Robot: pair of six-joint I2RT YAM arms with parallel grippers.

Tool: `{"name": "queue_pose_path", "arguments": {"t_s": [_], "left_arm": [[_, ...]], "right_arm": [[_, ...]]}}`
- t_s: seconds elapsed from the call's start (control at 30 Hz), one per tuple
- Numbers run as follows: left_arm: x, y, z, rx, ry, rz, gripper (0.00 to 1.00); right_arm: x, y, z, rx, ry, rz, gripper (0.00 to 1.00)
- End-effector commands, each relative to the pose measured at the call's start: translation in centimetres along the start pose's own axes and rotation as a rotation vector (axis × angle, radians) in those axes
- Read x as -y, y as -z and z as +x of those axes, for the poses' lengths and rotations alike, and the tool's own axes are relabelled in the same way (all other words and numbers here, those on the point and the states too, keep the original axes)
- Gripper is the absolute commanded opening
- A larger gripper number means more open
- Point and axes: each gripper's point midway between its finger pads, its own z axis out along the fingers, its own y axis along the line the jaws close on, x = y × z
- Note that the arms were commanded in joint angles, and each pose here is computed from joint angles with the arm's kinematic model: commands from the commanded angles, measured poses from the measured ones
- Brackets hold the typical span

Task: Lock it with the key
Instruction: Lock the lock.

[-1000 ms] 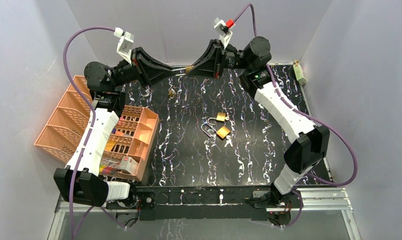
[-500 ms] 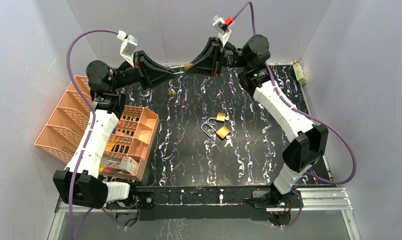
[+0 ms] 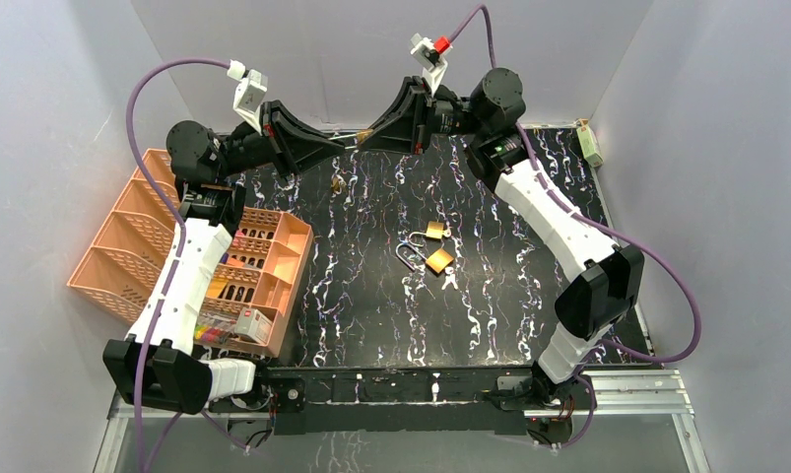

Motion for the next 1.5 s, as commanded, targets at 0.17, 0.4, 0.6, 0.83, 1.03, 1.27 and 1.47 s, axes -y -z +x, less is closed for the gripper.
{"name": "queue_pose_path", "arguments": {"t_s": [0.17, 0.4, 0.6, 0.83, 1.03, 1.27, 1.47], "left_arm": [[2.2, 0.0, -1.5, 0.029, -0.044, 0.064, 0.0], [2.7, -0.6, -1.3, 0.022, 0.006, 0.106, 0.0], [3.1, -1.8, -0.7, 0.022, 0.041, 0.135, 0.0], [3.3, -3.5, -0.5, 0.034, 0.062, 0.162, 0.0], [3.1, -3.5, -1.1, 0.033, 0.016, 0.126, 0.0], [2.4, -2.9, -2.0, 0.032, -0.037, 0.049, 0.0], [1.0, -2.4, -2.6, 0.047, -0.043, 0.001, 0.0]], "right_arm": [[-0.8, -1.2, -2.3, 0.044, 0.096, 0.0, 0.0], [0.0, -3.0, -1.4, 0.043, 0.127, 0.039, 0.0], [0.0, -4.7, -0.6, 0.039, 0.147, 0.033, 0.0], [-0.7, -7.0, 0.3, 0.034, 0.143, 0.005, 0.0], [-1.3, -6.0, 0.5, 0.025, 0.142, 0.01, 0.08], [-2.2, -2.2, -0.2, 0.009, 0.177, 0.057, 0.34], [-2.5, -0.2, 0.7, 0.003, 0.17, 0.092, 0.45]]}}
